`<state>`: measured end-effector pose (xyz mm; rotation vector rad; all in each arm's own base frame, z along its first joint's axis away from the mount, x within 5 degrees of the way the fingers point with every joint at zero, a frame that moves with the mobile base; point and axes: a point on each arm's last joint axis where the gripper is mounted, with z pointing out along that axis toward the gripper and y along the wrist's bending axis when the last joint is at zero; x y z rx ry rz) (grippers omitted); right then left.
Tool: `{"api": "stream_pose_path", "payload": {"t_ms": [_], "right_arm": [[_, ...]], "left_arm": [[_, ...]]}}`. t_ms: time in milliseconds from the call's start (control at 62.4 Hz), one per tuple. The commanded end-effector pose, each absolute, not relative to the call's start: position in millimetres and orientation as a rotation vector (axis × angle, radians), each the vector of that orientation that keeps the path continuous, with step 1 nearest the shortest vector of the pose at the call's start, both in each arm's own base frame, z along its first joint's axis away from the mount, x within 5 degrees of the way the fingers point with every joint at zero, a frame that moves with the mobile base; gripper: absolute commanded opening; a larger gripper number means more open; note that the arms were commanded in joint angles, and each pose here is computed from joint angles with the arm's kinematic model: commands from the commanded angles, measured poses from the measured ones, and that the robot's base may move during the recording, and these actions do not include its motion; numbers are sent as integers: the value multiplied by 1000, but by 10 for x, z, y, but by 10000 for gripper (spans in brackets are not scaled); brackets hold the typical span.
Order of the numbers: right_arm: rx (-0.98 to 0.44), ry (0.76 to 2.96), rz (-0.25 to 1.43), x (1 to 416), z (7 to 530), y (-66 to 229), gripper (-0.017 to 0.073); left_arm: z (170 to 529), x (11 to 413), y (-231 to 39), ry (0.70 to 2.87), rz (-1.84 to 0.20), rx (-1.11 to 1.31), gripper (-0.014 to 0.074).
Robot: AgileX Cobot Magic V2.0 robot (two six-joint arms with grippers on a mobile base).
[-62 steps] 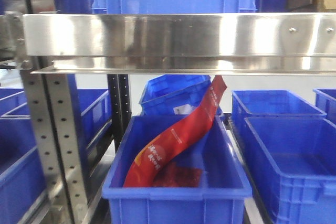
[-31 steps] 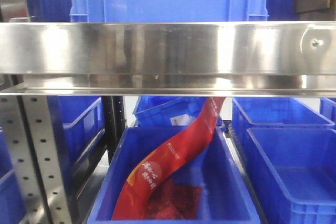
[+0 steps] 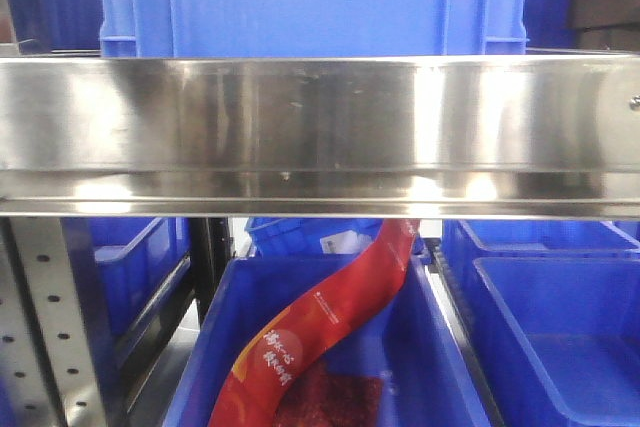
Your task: Grab PVC pipe and place in blue bin
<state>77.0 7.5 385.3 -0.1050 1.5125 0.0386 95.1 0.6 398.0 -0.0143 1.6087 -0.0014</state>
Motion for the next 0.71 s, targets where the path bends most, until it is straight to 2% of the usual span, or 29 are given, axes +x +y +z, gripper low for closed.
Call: {"api": "stream_pose_path", "payload": {"t_ms": [0, 690], "right_arm": [[-110, 1483, 34, 749, 3896, 74, -141], [-110, 1483, 34, 749, 3896, 74, -141]], "left_arm": [[4042, 930, 4, 1567, -12, -19, -111], [4042, 930, 4, 1567, -12, -19, -111]]}}
